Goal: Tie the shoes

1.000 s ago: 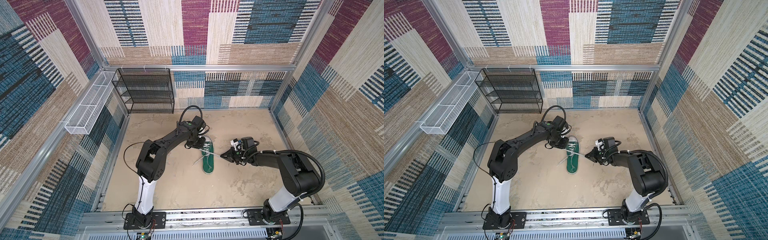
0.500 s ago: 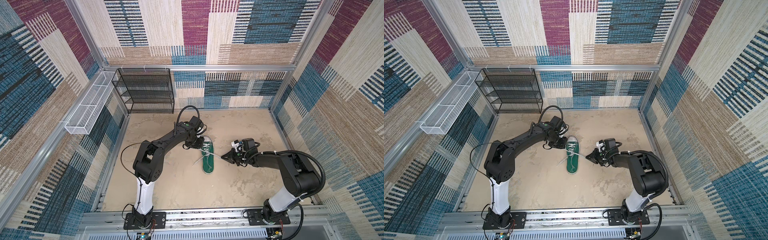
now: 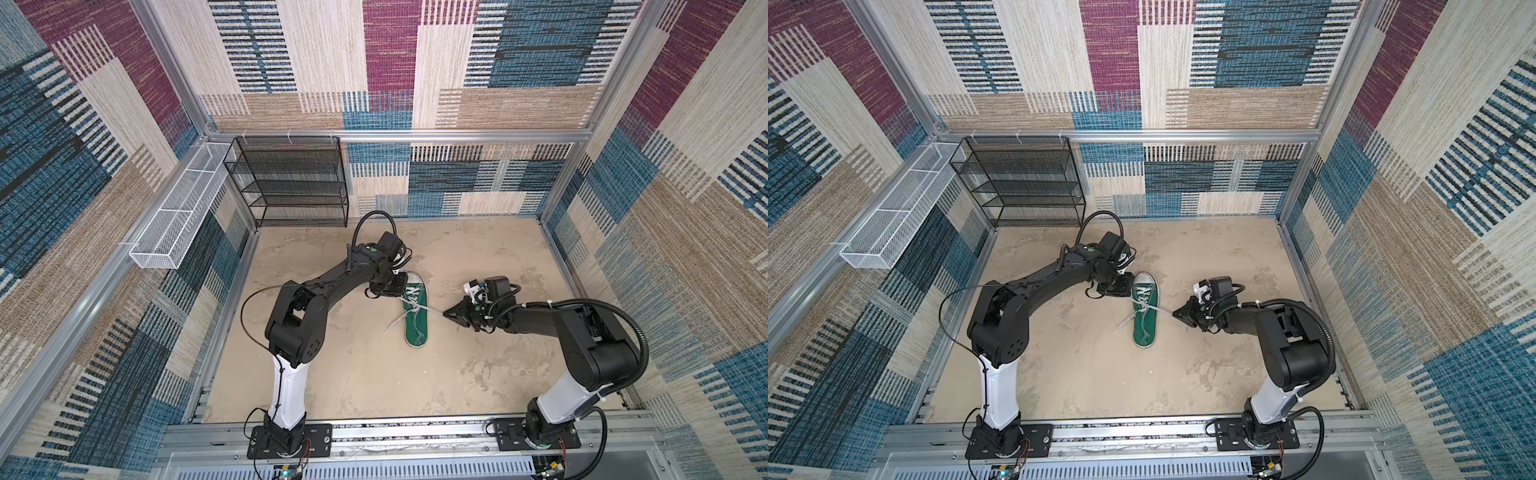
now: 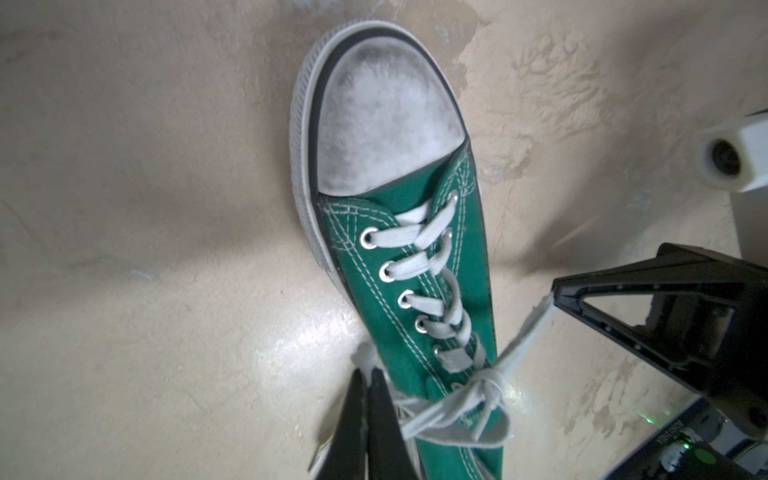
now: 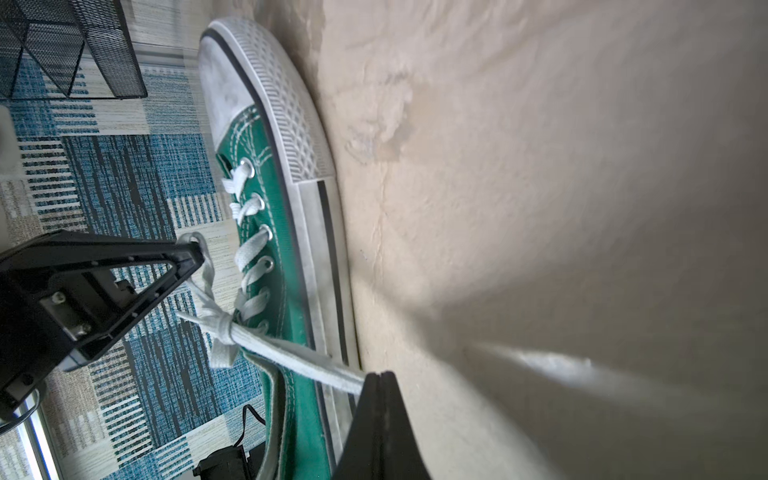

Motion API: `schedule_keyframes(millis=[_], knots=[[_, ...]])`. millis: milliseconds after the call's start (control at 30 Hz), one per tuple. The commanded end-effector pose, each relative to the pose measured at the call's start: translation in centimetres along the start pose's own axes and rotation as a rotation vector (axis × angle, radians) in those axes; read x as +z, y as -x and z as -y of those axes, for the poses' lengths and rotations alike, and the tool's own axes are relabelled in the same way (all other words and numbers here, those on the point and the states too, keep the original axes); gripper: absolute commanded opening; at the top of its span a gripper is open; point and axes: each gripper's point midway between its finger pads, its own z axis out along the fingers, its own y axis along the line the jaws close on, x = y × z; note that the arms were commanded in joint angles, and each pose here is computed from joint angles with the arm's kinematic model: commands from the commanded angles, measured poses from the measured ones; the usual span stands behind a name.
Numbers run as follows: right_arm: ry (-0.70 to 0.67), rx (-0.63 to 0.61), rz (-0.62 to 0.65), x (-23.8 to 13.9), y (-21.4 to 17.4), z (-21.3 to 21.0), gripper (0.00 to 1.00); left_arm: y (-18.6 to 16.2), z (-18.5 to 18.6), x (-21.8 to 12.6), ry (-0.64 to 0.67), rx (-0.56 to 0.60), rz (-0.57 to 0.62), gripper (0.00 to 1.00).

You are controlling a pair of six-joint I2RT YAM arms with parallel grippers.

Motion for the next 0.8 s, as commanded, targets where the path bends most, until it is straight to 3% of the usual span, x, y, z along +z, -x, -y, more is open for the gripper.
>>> schedule_keyframes(millis=[0, 300, 333, 367, 400, 533, 633, 767], knots=[[-0.026, -0.004, 0.030, -0.4, 0.4, 0.6, 0.00, 0.1, -0.8, -0.5, 0.035, -0.001, 0.022, 0.00], [-0.021, -0.032, 0.012, -0.2, 0.5, 0.2, 0.00, -0.3, -0.3, -0.1, -0.006, -0.014, 0.011, 0.00], [-0.023, -0.038, 0.013, -0.3, 0.5, 0.2, 0.05, -0.3, -0.4, -0.2, -0.005, -0.017, 0.016, 0.10], [-0.024, -0.045, 0.015, -0.4, 0.5, 0.1, 0.17, -0.4, -0.5, -0.2, -0.010, -0.024, 0.020, 0.24], [-0.020, -0.049, 0.013, -0.4, 0.4, 0.1, 0.25, -0.1, -0.3, -0.4, -0.036, -0.032, 0.034, 0.32], [-0.044, -0.070, 0.010, -0.7, 0.5, 0.0, 0.35, 0.2, 0.2, -1.2, -0.086, -0.036, 0.069, 0.47], [-0.085, -0.105, 0.022, -1.2, 0.9, 0.1, 0.37, 0.4, 0.4, -2.1, -0.111, -0.046, 0.100, 0.53], [-0.157, -0.278, 0.068, -2.2, 2.3, -1.1, 0.34, 0.4, 1.0, -3.3, -0.149, -0.057, 0.123, 0.49]])
